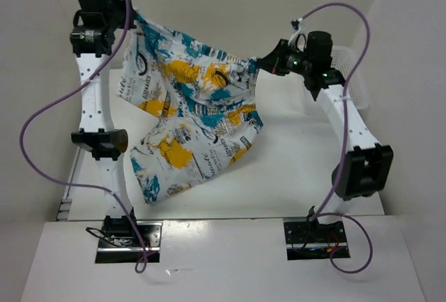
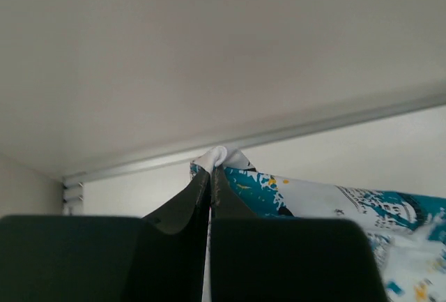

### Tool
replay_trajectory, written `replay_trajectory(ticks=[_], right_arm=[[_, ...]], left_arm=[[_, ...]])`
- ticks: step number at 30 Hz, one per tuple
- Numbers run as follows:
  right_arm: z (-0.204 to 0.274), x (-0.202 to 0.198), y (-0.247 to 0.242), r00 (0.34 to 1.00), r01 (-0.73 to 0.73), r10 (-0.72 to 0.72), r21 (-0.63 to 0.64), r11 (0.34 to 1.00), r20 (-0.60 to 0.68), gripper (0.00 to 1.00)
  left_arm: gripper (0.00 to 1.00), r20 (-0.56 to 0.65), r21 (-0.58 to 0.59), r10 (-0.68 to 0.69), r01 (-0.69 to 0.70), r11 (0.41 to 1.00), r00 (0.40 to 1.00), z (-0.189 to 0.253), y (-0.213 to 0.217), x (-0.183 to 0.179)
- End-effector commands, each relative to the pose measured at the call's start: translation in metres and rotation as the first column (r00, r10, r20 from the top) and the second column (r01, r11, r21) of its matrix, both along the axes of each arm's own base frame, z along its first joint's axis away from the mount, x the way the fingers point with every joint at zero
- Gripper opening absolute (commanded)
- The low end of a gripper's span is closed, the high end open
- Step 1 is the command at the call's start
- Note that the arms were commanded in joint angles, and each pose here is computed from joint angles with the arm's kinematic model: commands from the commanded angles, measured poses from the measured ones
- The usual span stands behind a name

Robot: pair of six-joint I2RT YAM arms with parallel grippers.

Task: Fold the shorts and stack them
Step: Fold the shorts

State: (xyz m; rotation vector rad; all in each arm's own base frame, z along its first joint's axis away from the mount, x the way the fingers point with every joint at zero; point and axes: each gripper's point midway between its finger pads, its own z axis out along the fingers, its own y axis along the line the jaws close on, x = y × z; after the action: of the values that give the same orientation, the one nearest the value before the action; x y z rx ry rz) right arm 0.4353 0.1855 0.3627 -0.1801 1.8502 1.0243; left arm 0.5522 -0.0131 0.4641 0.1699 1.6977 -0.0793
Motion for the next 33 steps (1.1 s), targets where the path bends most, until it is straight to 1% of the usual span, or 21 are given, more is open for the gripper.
replay_trajectory(ticks=[1, 4, 5, 7, 11, 13, 14, 15, 16, 17, 18, 19, 20, 21, 23, 24, 25, 26, 28, 29, 33], right_arm=[[-0.051, 0.042, -0.013, 0.992, 0.111, -0.114, -0.055, 0.992, -0.062, 0.00], [-0.095, 0.071, -0.017, 0.984, 0.132, -0.145, -0.123, 0.984, -0.107, 0.00], [-0.092, 0.083, -0.021, 0.981, 0.163, -0.175, -0.140, 0.977, -0.081, 0.00], [-0.102, 0.100, -0.023, 0.980, 0.169, -0.184, -0.178, 0.969, -0.072, 0.00], [-0.108, 0.111, -0.027, 0.983, 0.172, -0.183, -0.232, 0.957, -0.029, 0.00], [-0.112, 0.110, -0.029, 0.985, 0.159, -0.169, -0.265, 0.951, -0.015, 0.00], [-0.124, 0.105, -0.034, 0.986, 0.154, -0.167, -0.312, 0.937, -0.015, 0.00], [-0.129, 0.101, -0.039, 0.988, 0.136, -0.151, -0.331, 0.934, -0.021, 0.00], [-0.136, 0.093, -0.039, 0.992, 0.106, -0.124, -0.350, 0.931, -0.031, 0.00], [-0.130, 0.085, -0.047, 0.997, 0.069, -0.076, -0.360, 0.930, -0.004, 0.00], [-0.133, 0.074, -0.048, 1.000, 0.013, -0.022, -0.364, 0.931, -0.020, 0.00], [-0.135, 0.063, -0.048, 0.999, -0.043, 0.036, -0.370, 0.928, -0.027, 0.00], [-0.131, 0.050, -0.050, 0.993, -0.100, 0.115, -0.408, 0.908, 0.011, 0.00], [-0.142, 0.035, -0.050, 0.988, -0.148, 0.149, -0.427, 0.892, -0.031, 0.00], [-0.139, 0.019, -0.053, 0.979, -0.181, 0.206, -0.478, 0.860, -0.001, 0.00], [-0.152, 0.008, -0.053, 0.974, -0.213, 0.223, -0.479, 0.852, -0.036, 0.00], [-0.157, 0.002, -0.054, 0.971, -0.225, 0.234, -0.488, 0.843, -0.045, 0.00], [-0.163, -0.006, -0.055, 0.967, -0.235, 0.250, -0.523, 0.819, -0.044, 0.00], [-0.177, -0.018, -0.053, 0.959, -0.262, 0.275, -0.570, 0.779, -0.065, 0.00], [-0.192, -0.030, -0.045, 0.947, -0.299, 0.307, -0.592, 0.749, -0.091, 0.00], [-0.229, -0.070, -0.038, 0.920, -0.364, 0.359, -0.684, 0.632, -0.158, 0.00]], left_arm=[[0.00, -0.042, -0.003, -0.038, 0.038, 0.999, 0.998, -0.028, -0.009, 0.020], [0.00, -0.083, -0.005, -0.048, 0.047, 0.999, 0.995, -0.061, -0.014, 0.043], [0.00, -0.115, -0.007, -0.048, 0.047, 0.999, 0.992, -0.080, -0.014, 0.051], [0.00, -0.108, -0.007, -0.048, 0.047, 0.999, 0.993, -0.079, -0.014, 0.051], [0.00, -0.212, -0.031, -0.099, 0.095, 0.995, 0.972, -0.101, -0.023, 0.035], [0.00, -0.317, -0.055, -0.128, 0.117, 0.992, 0.940, -0.119, -0.028, 0.014], [0.00, -0.353, -0.060, -0.129, 0.115, 0.992, 0.927, -0.124, -0.028, 0.005], [0.00, -0.447, -0.082, -0.144, 0.120, 0.989, 0.883, -0.143, -0.031, -0.012], [0.00, -0.463, -0.084, -0.136, 0.110, 0.990, 0.876, -0.138, -0.026, -0.025], [0.00, -0.557, -0.084, -0.110, 0.076, 0.994, 0.823, -0.164, -0.018, -0.030], [0.00, -0.594, -0.107, -0.128, 0.079, 0.991, 0.794, -0.169, -0.018, -0.042], [0.00, -0.573, -0.126, -0.150, 0.094, 0.988, 0.806, -0.146, -0.019, -0.061], [0.00, -0.586, -0.128, -0.151, 0.092, 0.987, 0.796, -0.147, -0.019, -0.069], [0.00, -0.615, -0.142, -0.164, 0.095, 0.985, 0.771, -0.154, -0.022, -0.087], [0.00, -0.636, -0.146, -0.165, 0.091, 0.985, 0.754, -0.168, -0.023, -0.106], [0.00, -0.699, -0.139, -0.157, 0.082, 0.987, 0.698, -0.198, -0.028, -0.138], [0.00, -0.695, -0.102, -0.131, 0.083, 0.991, 0.707, -0.209, -0.032, -0.143], [0.00, -0.703, -0.093, -0.129, 0.090, 0.992, 0.699, -0.213, -0.036, -0.160], [0.00, -0.758, -0.099, -0.135, 0.091, 0.991, 0.638, -0.241, -0.039, -0.181], [0.00, -0.806, -0.104, -0.133, 0.084, 0.991, 0.577, -0.269, -0.038, -0.197], [0.00, -0.861, -0.099, -0.125, 0.079, 0.992, 0.493, -0.311, -0.039, -0.232]])
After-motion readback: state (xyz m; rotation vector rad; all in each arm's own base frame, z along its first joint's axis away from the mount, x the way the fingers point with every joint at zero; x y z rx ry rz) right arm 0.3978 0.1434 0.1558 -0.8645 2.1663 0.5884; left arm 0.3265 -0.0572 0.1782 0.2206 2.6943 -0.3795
